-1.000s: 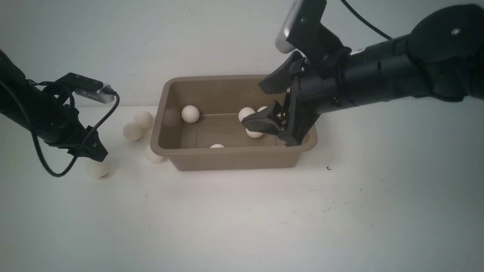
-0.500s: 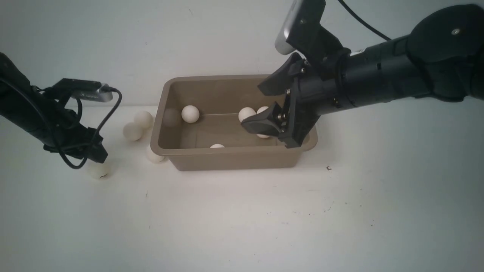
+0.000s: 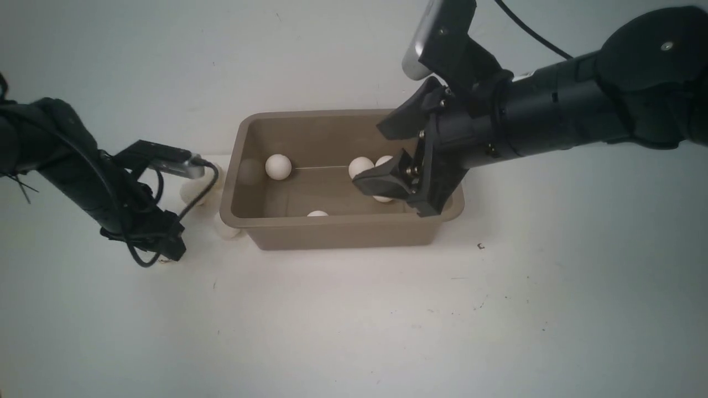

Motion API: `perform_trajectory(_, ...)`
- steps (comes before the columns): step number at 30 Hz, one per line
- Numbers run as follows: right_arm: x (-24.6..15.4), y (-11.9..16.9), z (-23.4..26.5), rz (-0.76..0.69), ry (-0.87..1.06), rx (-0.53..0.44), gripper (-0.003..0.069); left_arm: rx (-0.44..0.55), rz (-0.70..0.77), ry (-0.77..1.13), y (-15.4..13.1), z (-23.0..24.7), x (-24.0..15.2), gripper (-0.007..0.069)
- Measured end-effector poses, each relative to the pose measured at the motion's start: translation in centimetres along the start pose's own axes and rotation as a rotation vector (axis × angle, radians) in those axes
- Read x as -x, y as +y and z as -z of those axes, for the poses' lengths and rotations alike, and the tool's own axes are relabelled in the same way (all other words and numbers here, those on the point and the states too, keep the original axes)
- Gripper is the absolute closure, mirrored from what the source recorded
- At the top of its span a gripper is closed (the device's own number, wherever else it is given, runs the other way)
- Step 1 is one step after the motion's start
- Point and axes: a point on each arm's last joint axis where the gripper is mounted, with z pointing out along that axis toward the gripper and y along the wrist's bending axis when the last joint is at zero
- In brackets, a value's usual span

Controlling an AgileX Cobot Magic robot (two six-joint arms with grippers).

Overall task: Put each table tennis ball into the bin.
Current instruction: Use the left arm to clamp the table tennis ball closest to it, then use the left arm to put the table tennis ball into the box

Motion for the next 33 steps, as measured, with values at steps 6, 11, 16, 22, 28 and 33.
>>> perform_trajectory(6,0.0,0.0,0.0,0.014,0.0,0.0,0.0101,0.041,-0.054,0.036,-0.3,-0.3,0.3,0.0273)
perform_trajectory(11,0.0,0.0,0.0,0.015,-0.002,0.001,0.0101,0.07,-0.094,0.049,-0.4,1.2,0.5,0.0273)
perform_trajectory(16,0.0,0.0,0.0,0.016,-0.002,0.001,0.0101,0.083,-0.093,-0.118,-1.4,6.4,2.7,0.0273)
perform_trajectory(22,0.0,0.0,0.0,0.016,-0.002,0.001,0.0102,-0.121,-0.159,-0.424,-4.0,10.0,6.0,0.0273)
perform_trajectory(28,0.0,0.0,0.0,0.016,-0.002,0.0,0.0102,-0.283,-0.25,-0.557,-6.4,7.5,7.8,0.0273)
perform_trajectory(33,0.0,0.0,0.0,0.016,-0.002,0.0,0.0102,-0.323,-0.329,-0.515,-7.4,3.5,8.0,0.0273)
